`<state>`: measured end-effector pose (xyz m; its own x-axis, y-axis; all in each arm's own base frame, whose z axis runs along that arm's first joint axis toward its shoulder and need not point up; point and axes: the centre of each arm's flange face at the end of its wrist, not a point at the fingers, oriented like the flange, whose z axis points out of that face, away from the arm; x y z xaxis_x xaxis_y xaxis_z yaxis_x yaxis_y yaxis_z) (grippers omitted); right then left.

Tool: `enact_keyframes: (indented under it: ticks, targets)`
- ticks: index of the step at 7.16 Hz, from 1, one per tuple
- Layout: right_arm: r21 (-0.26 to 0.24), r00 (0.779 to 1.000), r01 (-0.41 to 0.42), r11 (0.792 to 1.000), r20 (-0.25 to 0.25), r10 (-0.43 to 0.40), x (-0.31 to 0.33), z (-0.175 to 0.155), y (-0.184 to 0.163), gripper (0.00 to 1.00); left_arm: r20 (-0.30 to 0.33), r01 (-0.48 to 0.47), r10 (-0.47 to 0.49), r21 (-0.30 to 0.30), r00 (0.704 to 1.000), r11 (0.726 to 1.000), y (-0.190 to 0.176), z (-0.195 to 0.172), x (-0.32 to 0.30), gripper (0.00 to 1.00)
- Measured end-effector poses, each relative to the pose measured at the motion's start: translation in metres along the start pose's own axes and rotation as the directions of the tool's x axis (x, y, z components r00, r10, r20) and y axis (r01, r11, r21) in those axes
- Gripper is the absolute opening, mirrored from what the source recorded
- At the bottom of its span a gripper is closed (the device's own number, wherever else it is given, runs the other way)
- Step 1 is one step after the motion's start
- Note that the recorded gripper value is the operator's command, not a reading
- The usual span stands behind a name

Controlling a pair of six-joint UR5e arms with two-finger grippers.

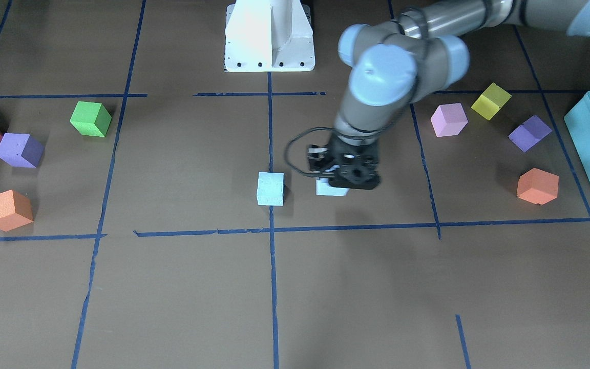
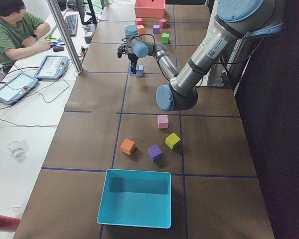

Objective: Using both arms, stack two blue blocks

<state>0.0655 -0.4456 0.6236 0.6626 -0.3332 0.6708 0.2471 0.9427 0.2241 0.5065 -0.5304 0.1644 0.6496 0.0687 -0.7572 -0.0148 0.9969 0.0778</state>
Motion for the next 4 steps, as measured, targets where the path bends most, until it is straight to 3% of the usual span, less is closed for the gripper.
enact_keyframes:
  ticks: [2, 4]
  targets:
    - [0.000, 1.000, 0.000, 1.000, 0.000, 0.000, 0.000, 0.000, 0.000, 1.00, 0.042, -0.046, 0.045, 0.020, 0.998, 0.999, 0.020, 0.013, 0.069, 0.38]
    - [0.000, 1.000, 0.000, 1.000, 0.000, 0.000, 0.000, 0.000, 0.000, 1.00, 0.056, -0.067, 0.066, 0.019, 0.996, 0.998, 0.024, 0.022, 0.096, 0.38]
